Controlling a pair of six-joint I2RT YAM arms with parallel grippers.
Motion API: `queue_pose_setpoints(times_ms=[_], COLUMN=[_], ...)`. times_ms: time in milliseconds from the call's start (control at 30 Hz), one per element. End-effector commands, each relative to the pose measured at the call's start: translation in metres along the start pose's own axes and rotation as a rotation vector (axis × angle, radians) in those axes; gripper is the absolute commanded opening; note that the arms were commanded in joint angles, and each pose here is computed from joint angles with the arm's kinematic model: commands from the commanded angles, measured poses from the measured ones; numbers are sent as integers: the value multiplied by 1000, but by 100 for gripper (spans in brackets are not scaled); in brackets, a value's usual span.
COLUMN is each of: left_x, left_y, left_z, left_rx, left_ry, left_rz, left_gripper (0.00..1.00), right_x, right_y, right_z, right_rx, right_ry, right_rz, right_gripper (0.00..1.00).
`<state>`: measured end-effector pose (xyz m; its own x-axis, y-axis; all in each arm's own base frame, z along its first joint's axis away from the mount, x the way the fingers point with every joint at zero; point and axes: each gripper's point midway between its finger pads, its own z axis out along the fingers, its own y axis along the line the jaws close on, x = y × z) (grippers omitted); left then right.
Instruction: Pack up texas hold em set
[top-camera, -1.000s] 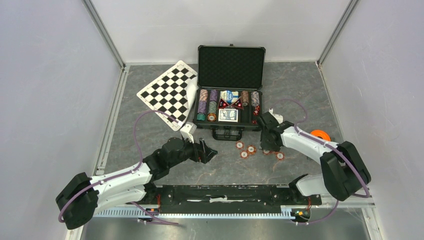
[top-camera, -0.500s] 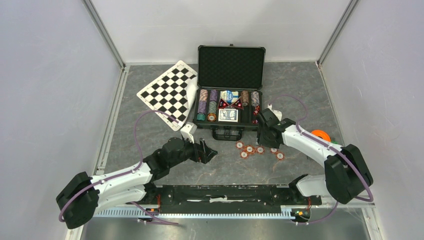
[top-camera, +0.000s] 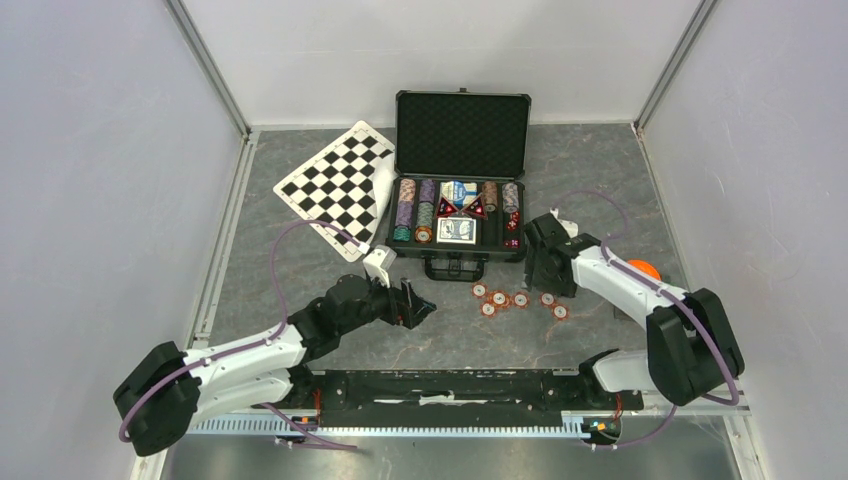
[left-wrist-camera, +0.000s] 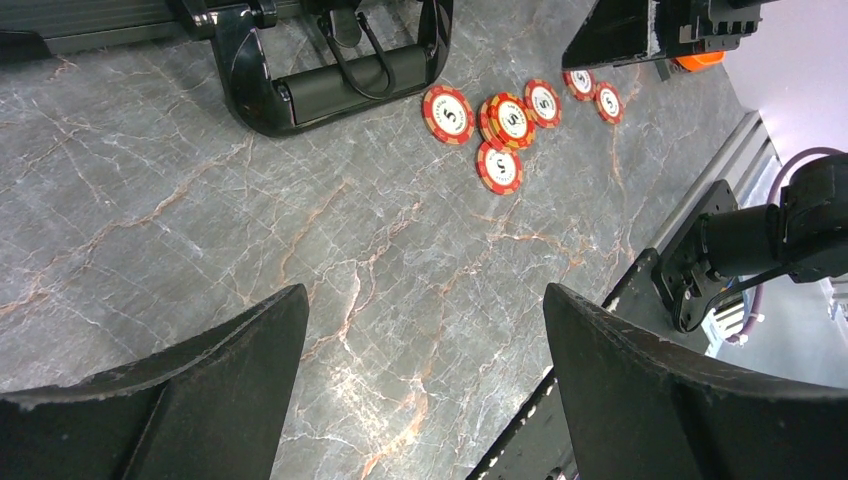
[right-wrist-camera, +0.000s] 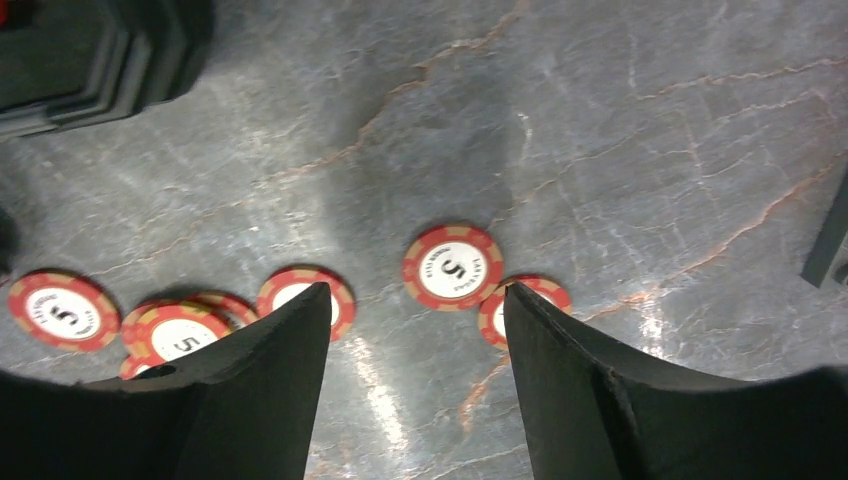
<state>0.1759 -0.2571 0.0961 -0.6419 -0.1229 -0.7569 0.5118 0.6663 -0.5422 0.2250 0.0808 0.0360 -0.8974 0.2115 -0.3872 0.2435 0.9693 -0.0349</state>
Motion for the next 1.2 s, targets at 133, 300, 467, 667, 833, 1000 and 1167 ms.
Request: queue_pose_setpoints(times_ms=[133,300,467,667,833,1000,1167], left_x=[-15,-15,-15,-16,-16,-16,-17], left_y=[-10,-9,-10,-8,-8,-8,-8], left_z=[1,0,0,0,0,0,0], left_rx=[44,43,45,36,35,33,33], left_ry=[-49,-51,-50,-55,-57,-57,-57], left_rz=[39,39,39,40,42,43,44], left_gripper=[93,93,93,93,93,93,93], right_x=[4,9,11,23,32,36,32], right_y=[-15,-21,-20,-23,-21,-24,-25], right_z=[15,25,33,33,31,32,27], right_rx=[10,5,-49,-49,-87,-76,-69], right_ry=[22,41,40,79,88,98,106], right_rz=[-26,-29,-30,-24,-5,-13,-40], right_gripper=[72,70,65,60,60,54,57])
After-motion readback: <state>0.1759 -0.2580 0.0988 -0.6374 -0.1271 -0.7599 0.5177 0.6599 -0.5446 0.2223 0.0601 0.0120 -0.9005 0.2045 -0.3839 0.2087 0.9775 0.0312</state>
